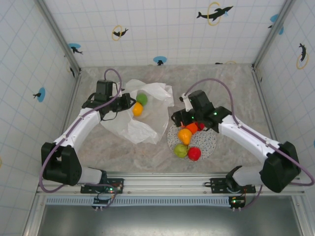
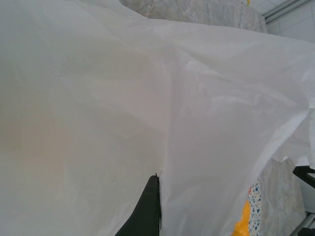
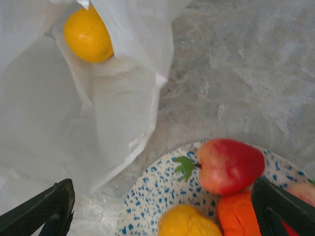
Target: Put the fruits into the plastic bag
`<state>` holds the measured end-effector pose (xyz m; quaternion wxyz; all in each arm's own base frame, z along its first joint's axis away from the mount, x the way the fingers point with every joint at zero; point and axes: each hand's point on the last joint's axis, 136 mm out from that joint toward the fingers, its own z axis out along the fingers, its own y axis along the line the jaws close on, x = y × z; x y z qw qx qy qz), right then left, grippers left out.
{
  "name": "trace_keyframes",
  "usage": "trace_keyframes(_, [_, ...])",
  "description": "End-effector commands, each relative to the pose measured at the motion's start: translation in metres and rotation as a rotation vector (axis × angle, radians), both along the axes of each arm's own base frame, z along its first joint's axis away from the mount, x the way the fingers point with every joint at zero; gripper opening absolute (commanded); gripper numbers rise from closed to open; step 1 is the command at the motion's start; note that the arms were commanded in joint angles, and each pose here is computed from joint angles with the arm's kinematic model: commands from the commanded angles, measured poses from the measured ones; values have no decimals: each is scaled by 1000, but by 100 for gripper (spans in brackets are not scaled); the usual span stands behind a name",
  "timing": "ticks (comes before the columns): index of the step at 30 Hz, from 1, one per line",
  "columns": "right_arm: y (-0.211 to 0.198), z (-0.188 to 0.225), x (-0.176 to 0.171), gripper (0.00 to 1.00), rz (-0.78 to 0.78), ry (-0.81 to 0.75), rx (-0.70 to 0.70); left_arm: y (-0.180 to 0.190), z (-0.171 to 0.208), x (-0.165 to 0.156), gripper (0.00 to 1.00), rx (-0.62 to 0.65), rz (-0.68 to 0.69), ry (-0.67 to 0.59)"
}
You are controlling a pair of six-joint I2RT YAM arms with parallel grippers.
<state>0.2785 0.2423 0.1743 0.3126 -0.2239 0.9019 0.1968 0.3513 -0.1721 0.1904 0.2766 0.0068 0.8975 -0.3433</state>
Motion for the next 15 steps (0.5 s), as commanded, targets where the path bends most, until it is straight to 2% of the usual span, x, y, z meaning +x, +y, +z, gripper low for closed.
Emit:
trace_keyframes(1, [-32, -20, -22, 94, -80, 77, -88, -1, 0, 0, 0, -13, -2, -6])
trace_keyframes(11, [-56, -44, -83, 94, -147, 250, -105, 1, -2, -1, 0, 1, -4, -6])
trace_keyframes(15, [-74, -67, -109, 95, -211, 344, -133, 2, -4, -2, 0, 6, -4, -4])
